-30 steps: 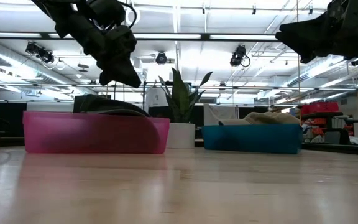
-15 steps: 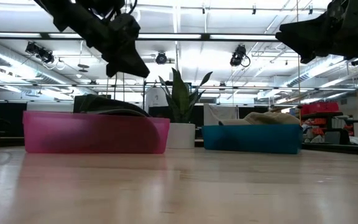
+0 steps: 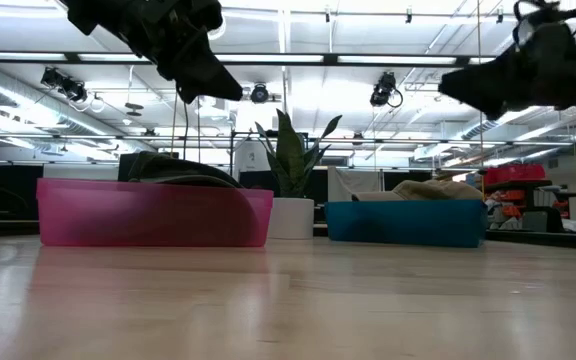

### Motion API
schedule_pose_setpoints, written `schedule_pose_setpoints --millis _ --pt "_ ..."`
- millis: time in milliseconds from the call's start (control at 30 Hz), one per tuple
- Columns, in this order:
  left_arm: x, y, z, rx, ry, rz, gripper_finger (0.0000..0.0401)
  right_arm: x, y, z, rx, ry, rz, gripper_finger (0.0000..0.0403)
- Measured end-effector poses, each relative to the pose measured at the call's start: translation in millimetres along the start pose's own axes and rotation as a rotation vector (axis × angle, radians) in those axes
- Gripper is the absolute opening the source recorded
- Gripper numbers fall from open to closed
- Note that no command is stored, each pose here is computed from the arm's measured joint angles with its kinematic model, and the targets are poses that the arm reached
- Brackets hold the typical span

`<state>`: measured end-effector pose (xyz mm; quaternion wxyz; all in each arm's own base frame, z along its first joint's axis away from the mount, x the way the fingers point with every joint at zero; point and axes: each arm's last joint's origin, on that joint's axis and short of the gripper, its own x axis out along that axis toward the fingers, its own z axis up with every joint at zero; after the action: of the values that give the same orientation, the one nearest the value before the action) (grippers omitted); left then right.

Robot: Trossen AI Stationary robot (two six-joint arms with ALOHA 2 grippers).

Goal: Pick & Place hat
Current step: Return to Home Position

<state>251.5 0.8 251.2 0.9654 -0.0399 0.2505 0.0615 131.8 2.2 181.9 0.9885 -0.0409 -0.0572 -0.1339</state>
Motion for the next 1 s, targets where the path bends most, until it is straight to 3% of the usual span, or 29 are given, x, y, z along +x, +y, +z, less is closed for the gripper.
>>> schedule_pose_setpoints --millis 133,333,667,800,1000 --pt "-8 -5 3 0.023 -0.022 -0.019 0.0067 -1 -3 0 0.014 0.013 -0.106 0.0159" --pt "-36 -14 9 0.026 -0.083 -0.071 0.0067 -4 2 -5 -0.043 0.05 0.113 0.0159" --pt "-88 -31 7 0.066 -0.163 -0.038 0.0067 -14 0 -9 -0.053 0.103 0.156 0.0159" --pt "-100 -35 3 0.088 -0.164 -0.036 0.0067 -19 1 -8 -0.063 0.095 0.252 0.0159" --pt "-110 -42 1 0.116 -0.187 -0.051 0.0067 -26 -1 -10 -0.06 0.109 0.258 0.0159"
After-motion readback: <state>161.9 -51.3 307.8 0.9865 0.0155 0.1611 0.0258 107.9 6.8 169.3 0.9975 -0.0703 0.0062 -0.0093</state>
